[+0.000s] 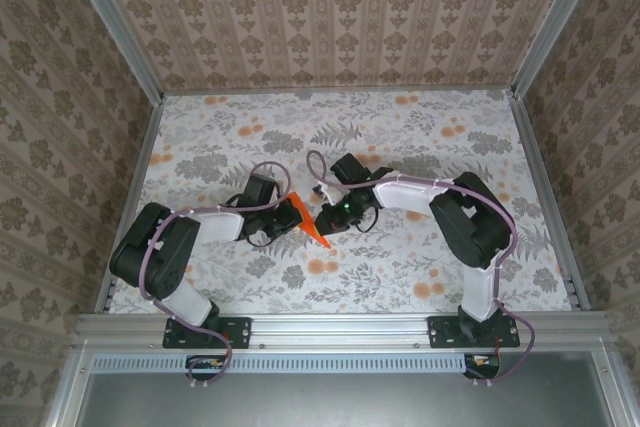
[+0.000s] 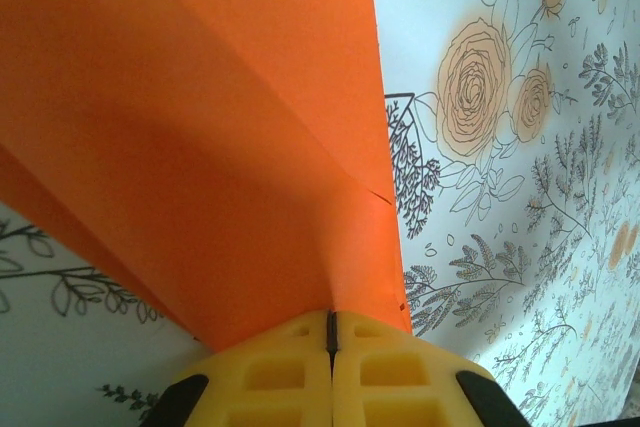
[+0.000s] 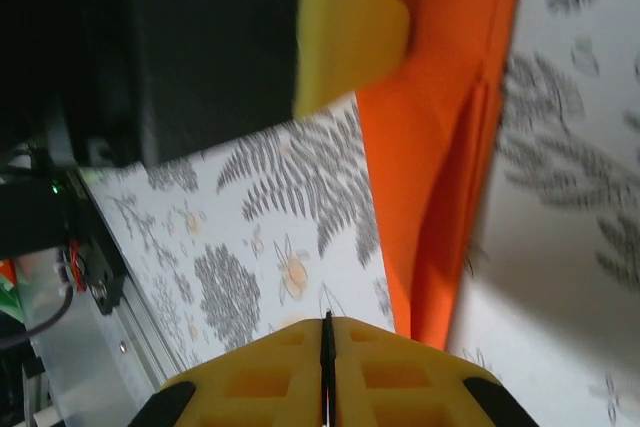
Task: Fold a paper plane with a square sheet of paper (pick it up from the middle)
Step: Fold the wing for the fifth time at the center of the table.
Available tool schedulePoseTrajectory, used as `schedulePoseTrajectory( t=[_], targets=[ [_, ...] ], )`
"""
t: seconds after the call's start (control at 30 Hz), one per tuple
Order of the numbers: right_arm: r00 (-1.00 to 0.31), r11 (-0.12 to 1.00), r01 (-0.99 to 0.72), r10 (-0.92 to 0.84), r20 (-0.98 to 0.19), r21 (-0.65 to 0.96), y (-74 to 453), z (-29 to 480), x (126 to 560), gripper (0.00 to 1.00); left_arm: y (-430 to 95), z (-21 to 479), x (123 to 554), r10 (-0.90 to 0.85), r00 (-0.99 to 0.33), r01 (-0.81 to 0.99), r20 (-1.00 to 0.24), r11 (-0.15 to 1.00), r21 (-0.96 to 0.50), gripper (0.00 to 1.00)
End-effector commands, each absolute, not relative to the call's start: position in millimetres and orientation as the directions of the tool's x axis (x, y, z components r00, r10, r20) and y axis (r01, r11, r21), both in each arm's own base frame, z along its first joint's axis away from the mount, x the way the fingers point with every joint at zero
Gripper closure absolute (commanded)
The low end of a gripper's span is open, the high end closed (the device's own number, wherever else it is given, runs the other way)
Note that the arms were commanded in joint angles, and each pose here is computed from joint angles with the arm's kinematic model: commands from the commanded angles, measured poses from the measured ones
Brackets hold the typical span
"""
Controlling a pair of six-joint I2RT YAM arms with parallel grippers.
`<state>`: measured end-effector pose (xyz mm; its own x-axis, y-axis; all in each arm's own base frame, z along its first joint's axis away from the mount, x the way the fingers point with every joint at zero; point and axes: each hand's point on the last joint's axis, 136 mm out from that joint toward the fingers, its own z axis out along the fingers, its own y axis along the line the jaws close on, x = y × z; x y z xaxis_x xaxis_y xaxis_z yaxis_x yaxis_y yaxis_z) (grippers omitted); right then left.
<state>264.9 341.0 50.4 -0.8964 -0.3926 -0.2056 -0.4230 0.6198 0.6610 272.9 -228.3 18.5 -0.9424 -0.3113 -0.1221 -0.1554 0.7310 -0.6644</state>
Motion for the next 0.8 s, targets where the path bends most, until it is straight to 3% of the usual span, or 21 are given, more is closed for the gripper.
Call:
schedulePoseTrajectory(
  t=[0.0, 0.43, 0.77],
  targets=[
    [-0.907, 0.635, -0.399, -0.378, -0.183, 0.661, 349.3, 40.0, 272.6, 0.89, -211.6, -0.7, 264.7, -0.322, -0.943, -0.21, -0.091, 0.782, -0.587, 0.94],
    [-0.922, 0.742, -0.358, -0.376, -0.091, 0.567, 328.1, 0.5, 270.5, 0.92, -239.0, 43.9, 274.6, -0.236, -0.948, -0.021, -0.213, 0.715, -0.699, 0.9],
    [-0.93, 0.771, -0.336, -0.364, -0.06, 0.541, 321.6, -8.3, 268.6, 0.94, -254.6, 36.2, 259.5, -0.169, -0.961, 0.036, -0.218, 0.707, -0.707, 0.97]
  ],
)
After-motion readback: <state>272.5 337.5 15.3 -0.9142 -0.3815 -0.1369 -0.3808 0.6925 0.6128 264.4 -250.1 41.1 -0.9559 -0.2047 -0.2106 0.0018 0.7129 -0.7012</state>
